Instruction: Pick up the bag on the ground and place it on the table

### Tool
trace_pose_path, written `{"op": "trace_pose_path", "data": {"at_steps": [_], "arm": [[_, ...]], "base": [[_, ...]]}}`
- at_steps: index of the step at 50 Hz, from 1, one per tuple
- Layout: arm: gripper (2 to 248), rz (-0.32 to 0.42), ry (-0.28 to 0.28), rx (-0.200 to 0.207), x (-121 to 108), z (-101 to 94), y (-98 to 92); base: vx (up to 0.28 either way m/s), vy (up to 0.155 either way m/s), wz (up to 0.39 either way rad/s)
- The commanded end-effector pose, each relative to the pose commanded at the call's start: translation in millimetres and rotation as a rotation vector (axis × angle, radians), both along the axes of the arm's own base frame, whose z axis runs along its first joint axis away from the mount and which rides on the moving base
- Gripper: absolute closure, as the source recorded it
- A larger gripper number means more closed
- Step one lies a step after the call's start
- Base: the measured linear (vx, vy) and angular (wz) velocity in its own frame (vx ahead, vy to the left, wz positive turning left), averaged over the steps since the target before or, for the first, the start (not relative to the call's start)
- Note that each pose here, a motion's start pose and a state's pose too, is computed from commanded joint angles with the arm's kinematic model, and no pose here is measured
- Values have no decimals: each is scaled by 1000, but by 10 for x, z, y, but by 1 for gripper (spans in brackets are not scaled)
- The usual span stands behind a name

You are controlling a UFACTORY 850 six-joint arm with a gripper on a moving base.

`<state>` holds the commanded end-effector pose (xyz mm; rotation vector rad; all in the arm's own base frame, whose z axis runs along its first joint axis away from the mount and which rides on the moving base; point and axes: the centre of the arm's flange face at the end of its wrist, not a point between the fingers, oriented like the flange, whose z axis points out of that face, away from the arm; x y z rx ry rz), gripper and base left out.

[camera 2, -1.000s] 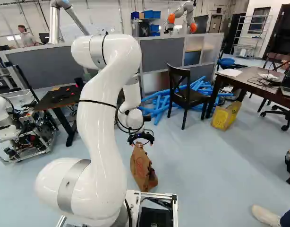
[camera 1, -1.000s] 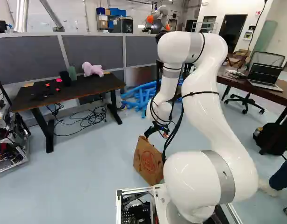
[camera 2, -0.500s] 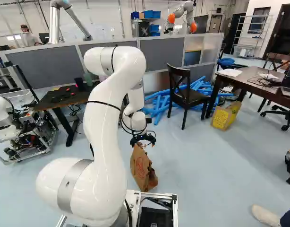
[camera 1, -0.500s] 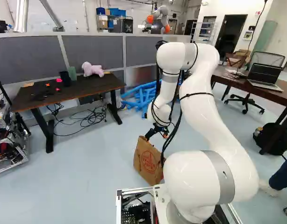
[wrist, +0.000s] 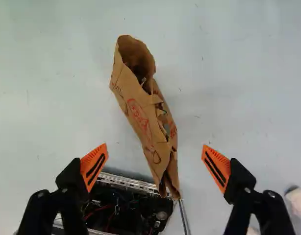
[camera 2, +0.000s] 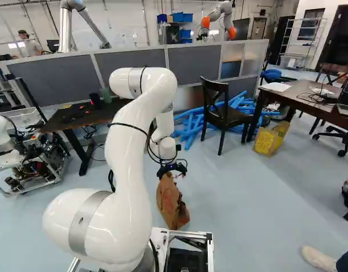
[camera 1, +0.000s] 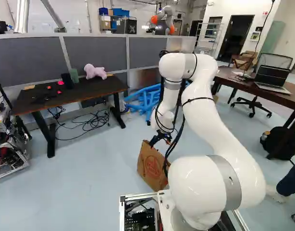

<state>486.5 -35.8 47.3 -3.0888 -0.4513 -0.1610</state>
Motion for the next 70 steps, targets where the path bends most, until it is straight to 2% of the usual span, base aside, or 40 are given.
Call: {"op": "trace_pose_path", "data": {"at_steps": [28, 70], "arm": [[3, 267, 19, -21, 57, -423, -5], [3, 284, 48, -15, 115, -1062, -10]], "base": [[0, 0, 0], [0, 0, 0]]}}
